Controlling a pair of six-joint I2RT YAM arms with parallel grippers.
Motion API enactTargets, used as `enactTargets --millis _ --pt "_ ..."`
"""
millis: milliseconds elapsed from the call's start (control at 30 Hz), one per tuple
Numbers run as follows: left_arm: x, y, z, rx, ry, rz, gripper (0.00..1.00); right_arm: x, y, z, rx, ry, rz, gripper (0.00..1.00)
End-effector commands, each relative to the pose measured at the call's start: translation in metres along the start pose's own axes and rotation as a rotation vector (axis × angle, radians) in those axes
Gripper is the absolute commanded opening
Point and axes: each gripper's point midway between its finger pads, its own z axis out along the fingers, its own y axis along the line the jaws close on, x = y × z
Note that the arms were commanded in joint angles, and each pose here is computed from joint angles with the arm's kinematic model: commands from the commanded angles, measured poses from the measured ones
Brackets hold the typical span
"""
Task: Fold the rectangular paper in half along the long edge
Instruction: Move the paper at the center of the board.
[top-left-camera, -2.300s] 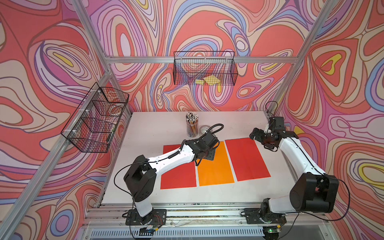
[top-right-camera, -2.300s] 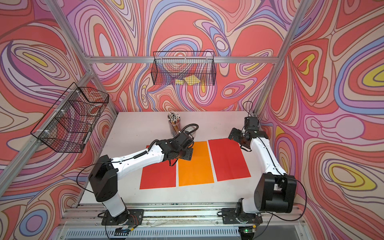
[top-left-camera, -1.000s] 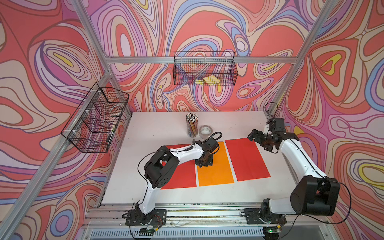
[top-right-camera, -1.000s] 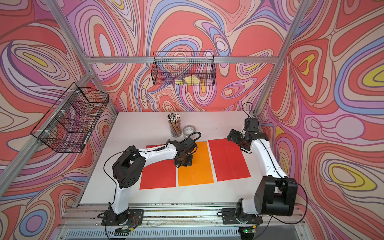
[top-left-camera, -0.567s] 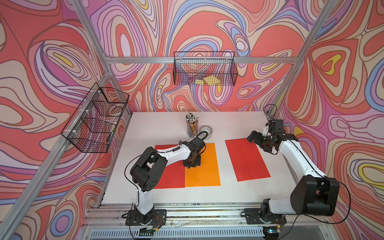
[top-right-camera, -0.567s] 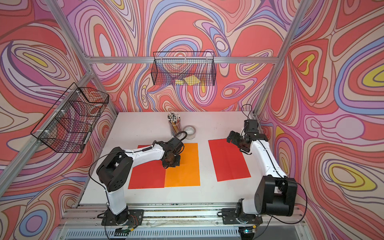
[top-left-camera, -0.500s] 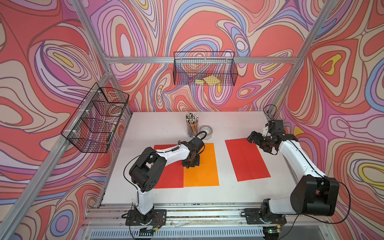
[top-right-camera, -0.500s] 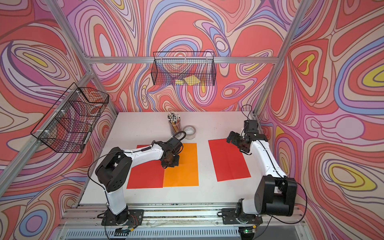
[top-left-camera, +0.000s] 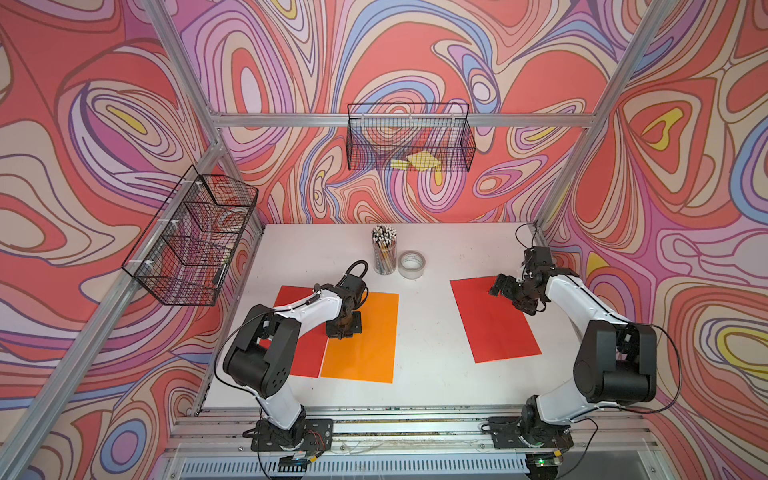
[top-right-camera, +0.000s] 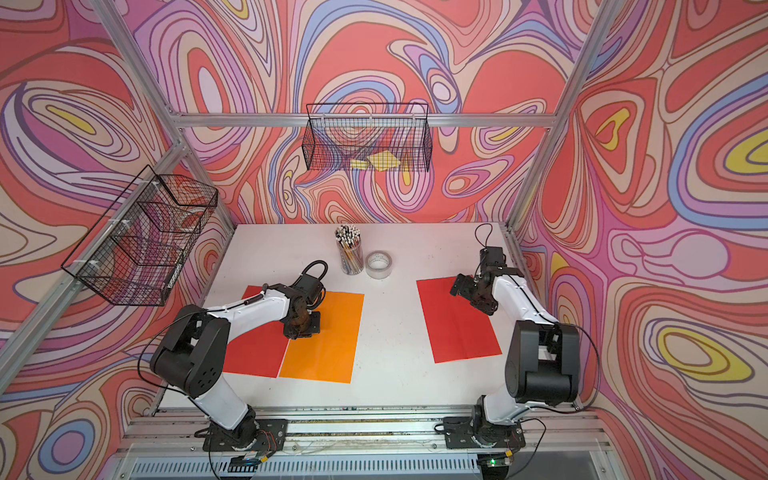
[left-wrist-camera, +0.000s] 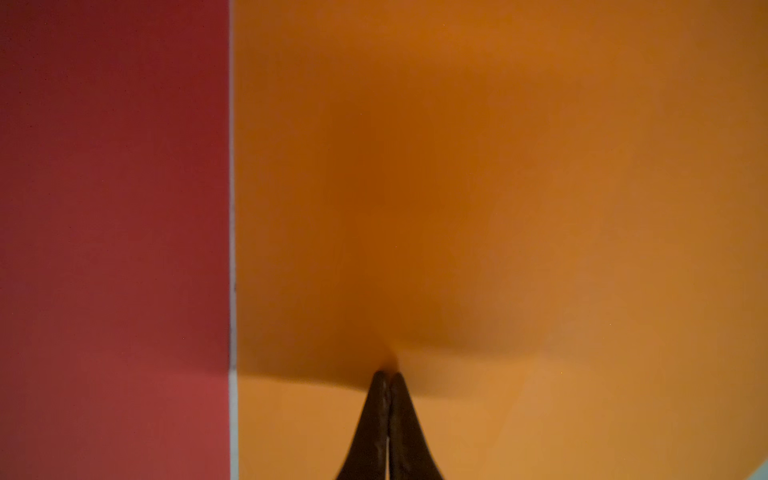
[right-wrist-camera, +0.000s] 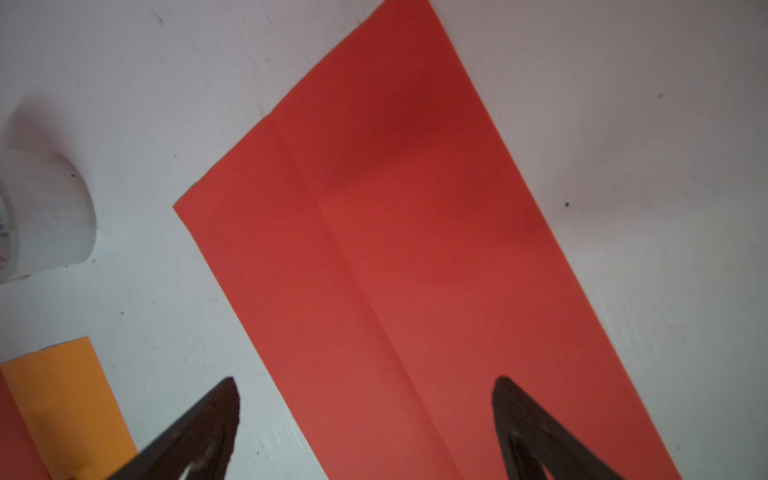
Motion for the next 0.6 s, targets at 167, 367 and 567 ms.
enactTargets --millis 167,367,567 --pt "-0.014 -0.033 -0.043 0.207 -0.113 0.029 0.67 0.008 -0.014 0.018 0.053 0.029 0.021 0.93" --pt "-0.026 -0.044 -0.086 0.336 -0.255 0.012 0.81 0.016 -0.009 0.030 0.038 0.076 0.027 0.93" --pt "-0.025 -0.047 -0.096 0.370 -0.270 0.005 0.81 0.031 0.004 0.047 0.026 0.132 -0.005 0.91"
